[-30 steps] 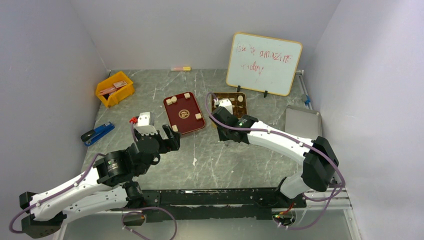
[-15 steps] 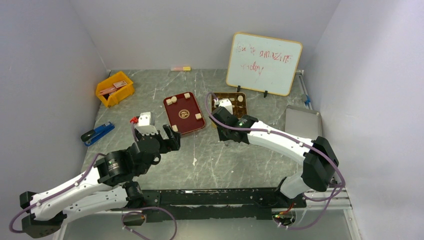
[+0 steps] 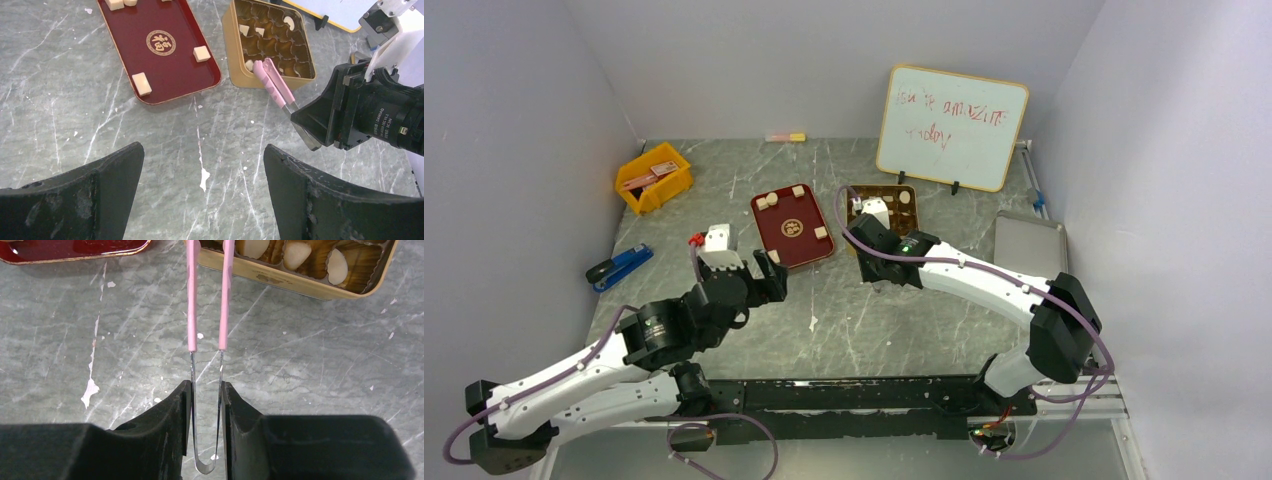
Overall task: Pack the chocolate
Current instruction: Place the fake chocolate in the packing box, then place the clamp at the center of the board.
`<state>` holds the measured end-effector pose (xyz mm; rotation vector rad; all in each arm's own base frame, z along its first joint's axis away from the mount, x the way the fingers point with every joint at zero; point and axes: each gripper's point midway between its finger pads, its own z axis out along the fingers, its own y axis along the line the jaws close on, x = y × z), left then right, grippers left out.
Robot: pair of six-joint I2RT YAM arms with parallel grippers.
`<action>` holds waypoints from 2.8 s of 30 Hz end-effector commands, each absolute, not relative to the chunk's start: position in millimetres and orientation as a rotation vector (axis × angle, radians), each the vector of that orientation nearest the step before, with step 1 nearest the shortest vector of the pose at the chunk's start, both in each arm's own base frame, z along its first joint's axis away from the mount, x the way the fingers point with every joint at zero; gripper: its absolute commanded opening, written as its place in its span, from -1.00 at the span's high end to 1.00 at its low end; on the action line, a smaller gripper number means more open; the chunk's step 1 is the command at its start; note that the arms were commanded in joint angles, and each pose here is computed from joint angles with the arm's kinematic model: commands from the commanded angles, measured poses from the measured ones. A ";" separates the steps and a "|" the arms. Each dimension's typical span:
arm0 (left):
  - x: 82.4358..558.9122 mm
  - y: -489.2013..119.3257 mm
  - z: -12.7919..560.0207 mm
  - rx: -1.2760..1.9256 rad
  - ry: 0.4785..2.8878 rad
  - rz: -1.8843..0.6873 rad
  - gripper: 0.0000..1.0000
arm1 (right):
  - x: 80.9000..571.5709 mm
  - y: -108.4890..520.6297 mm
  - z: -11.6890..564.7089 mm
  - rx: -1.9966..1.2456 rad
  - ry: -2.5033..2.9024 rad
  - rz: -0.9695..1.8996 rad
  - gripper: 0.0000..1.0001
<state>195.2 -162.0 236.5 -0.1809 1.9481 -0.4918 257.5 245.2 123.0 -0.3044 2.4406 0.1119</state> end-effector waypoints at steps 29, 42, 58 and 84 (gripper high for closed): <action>197.6 -170.2 241.4 -0.203 1.931 -0.532 -0.88 | 282.8 244.9 191.2 -0.239 2.237 0.147 0.83; 198.6 -179.5 234.3 -0.190 1.938 -0.554 -0.88 | 320.7 105.6 176.5 0.025 2.218 -0.032 0.85; 200.2 -187.1 225.7 -0.173 1.947 -0.559 -0.89 | 345.0 73.4 63.9 0.133 2.425 -0.058 0.86; 200.7 -193.0 225.9 -0.162 1.956 -0.567 -0.89 | 361.6 59.1 63.9 0.254 2.460 -0.085 0.22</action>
